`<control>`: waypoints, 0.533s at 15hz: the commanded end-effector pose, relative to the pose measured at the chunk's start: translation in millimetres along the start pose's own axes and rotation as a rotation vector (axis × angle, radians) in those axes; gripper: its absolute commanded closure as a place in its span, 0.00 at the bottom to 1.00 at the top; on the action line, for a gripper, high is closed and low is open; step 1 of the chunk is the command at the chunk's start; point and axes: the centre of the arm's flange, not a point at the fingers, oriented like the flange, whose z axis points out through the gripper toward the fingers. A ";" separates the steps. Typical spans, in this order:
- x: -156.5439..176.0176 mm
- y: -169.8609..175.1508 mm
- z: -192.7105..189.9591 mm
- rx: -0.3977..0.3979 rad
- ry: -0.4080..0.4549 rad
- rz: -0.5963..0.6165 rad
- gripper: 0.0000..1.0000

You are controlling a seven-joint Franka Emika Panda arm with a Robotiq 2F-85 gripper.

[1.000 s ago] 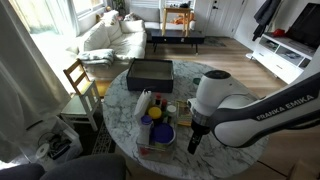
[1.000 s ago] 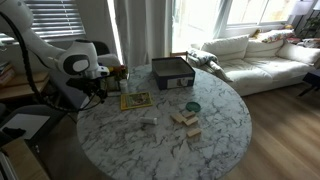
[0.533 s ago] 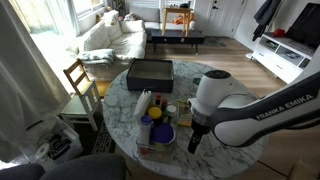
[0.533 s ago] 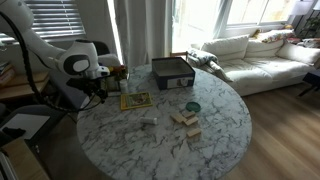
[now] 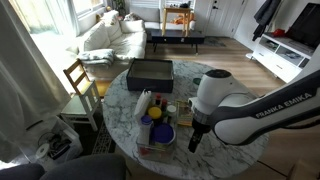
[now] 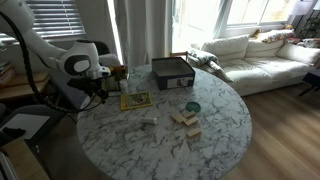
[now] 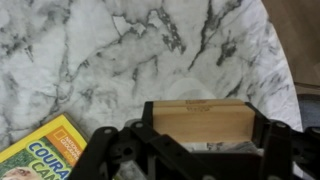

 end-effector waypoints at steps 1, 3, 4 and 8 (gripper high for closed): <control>2.9 4.0 7.4 0.000 -0.009 -0.007 0.40; 3.4 4.8 7.7 0.003 -0.008 -0.006 0.40; 3.7 5.2 7.6 0.002 -0.007 -0.004 0.40; 4.9 5.6 8.3 0.001 -0.009 -0.005 0.40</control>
